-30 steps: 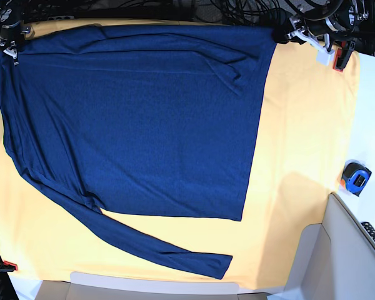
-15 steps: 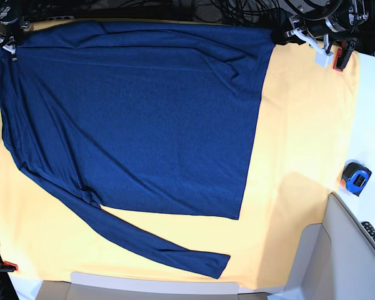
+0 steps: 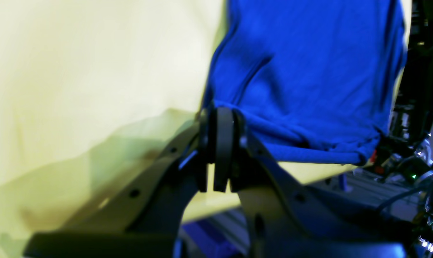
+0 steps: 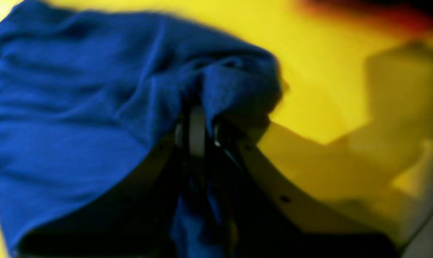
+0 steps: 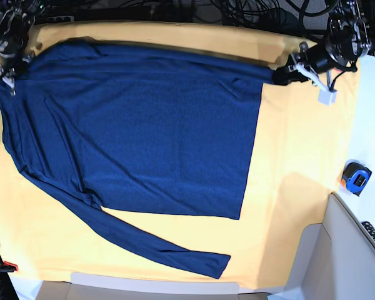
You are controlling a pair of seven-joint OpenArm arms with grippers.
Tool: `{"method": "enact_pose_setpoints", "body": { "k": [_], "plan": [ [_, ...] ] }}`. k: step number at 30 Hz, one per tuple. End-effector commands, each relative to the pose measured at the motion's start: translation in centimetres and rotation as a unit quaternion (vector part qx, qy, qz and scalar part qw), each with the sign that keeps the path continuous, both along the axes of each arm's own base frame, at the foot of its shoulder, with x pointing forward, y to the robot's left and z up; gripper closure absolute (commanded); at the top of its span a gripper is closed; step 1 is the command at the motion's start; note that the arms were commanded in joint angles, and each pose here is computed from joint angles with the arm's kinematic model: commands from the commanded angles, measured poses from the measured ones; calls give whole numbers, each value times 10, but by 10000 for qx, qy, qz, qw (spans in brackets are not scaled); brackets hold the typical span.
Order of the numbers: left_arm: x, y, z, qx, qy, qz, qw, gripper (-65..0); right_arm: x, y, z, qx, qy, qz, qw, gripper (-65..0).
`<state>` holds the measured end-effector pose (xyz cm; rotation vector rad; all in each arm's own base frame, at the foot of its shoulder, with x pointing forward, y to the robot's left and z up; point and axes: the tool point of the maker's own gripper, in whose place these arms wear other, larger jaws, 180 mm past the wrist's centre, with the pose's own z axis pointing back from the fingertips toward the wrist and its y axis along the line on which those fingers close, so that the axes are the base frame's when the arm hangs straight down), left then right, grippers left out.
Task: Fold the T-shirt properly
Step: 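Pull the shirt back across the table with both grippers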
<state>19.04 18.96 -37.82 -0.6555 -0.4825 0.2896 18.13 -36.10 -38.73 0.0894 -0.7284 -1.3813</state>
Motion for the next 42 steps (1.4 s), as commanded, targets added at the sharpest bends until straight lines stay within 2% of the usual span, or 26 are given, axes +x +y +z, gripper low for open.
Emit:
{"method": "enact_pose_setpoints", "body": {
  "k": [1, 7, 15, 23, 30, 33, 38, 42],
  "plan": [
    [8, 2, 9, 26, -176, -53, 9998, -1, 16, 10, 7, 229, -214, 188, 9993, 0],
    [34, 2, 24, 25, -525, -42, 9986, -1, 65, 29, 22, 663, -768, 310, 9944, 0],
    [53, 8, 24, -53, -600, 93, 9981, -1, 71, 30, 4, 938, -681, 162, 9931, 0],
    [62, 14, 18, -138, -527, 227, 9983, -1, 72, 26, 11, 869, -760, 143, 9932, 0],
    [65, 14, 20, -124, -573, 222, 9980, -1, 66, 25, 47, 375, -1020, 343, 9935, 0],
    [65, 14, 20, -124, -573, 222, 9980, -1, 47, 16, 57, 152, -1007, 209, 9946, 0],
    [63, 15, 19, -118, -544, 224, 9982, -1, 18, 7, 60, 215, -867, -419, 9951, 0],
    [63, 15, 19, -126, -544, 226, 9982, -2, 16, 5, 61, 236, -849, -504, 9948, 0]
  ]
}}
